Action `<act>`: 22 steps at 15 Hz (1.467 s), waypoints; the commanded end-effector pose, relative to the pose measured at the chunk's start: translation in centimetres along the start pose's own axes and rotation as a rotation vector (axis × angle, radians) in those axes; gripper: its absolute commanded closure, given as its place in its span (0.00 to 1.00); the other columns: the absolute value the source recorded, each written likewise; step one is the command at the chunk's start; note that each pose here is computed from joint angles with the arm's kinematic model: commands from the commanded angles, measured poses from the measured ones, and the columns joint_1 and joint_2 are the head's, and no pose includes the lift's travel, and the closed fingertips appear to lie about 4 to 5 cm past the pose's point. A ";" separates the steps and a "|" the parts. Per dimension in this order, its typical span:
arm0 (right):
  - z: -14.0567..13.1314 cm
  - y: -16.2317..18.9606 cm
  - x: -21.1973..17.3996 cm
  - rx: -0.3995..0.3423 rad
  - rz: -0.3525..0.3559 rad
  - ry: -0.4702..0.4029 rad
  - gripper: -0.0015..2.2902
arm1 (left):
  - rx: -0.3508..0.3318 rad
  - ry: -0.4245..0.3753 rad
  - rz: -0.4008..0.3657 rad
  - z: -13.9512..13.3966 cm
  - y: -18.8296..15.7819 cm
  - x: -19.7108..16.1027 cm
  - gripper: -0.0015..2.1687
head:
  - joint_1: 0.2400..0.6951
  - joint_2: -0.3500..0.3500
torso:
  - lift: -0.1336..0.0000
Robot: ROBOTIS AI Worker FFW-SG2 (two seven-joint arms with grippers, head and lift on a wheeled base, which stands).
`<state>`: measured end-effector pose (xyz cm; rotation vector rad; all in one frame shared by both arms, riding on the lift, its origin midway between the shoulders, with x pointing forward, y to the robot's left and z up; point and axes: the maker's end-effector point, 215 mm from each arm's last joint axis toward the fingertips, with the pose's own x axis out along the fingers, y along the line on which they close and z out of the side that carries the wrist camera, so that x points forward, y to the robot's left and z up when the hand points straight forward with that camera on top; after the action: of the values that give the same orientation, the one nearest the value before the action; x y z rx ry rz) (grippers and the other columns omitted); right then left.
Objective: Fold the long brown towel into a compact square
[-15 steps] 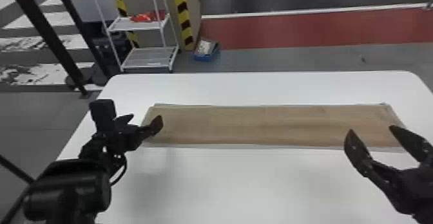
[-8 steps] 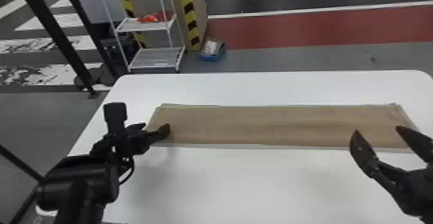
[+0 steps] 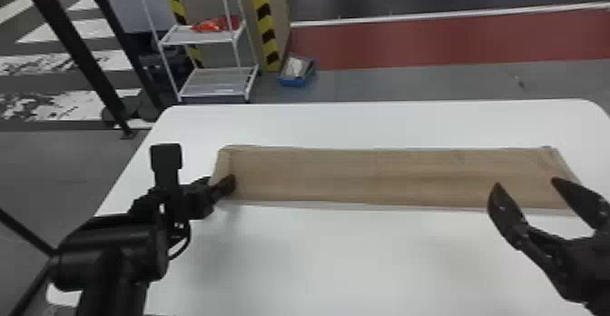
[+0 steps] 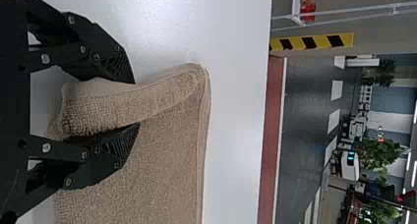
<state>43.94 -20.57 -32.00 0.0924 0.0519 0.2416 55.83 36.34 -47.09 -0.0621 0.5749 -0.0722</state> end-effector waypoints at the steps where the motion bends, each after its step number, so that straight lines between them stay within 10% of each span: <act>1: 0.1 0.0 0.1 0.003 0.000 -0.003 0.08 | 0.010 -0.036 -0.001 1.9 -0.6 -1.1 0.99 | 1.00 0.75 | 0.10; 9: 0.9 -1.5 0.4 0.006 -0.025 -0.024 0.08 | 0.035 -0.068 -0.084 7.3 -13.2 -3.9 0.98 | 1.00 0.68 | 0.10; 15: 1.1 -6.1 0.1 0.045 -0.085 -0.059 0.08 | 0.197 0.015 -0.202 4.4 -31.3 -1.7 0.97 | 1.00 0.29 | 0.10; 18: 0.5 -7.5 0.2 0.062 -0.105 -0.051 0.07 | 0.270 -0.063 -0.220 3.5 -36.5 -0.1 0.69 | 1.00 0.18 | 0.10; 20: 0.1 -7.8 0.6 0.076 -0.109 -0.041 0.07 | 0.265 -0.072 -0.258 2.9 -38.5 -0.4 0.01 | 1.00 0.11 | 0.10; 22: -0.2 -7.6 2.4 0.083 -0.100 -0.025 0.07 | 0.251 -0.087 -0.269 3.5 -39.0 -1.1 0.00 | 1.00 0.07 | 0.10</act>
<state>46.96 -27.78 -32.75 0.1709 0.0298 0.1313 55.14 -1.68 -41.18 0.1172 0.4764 -0.3919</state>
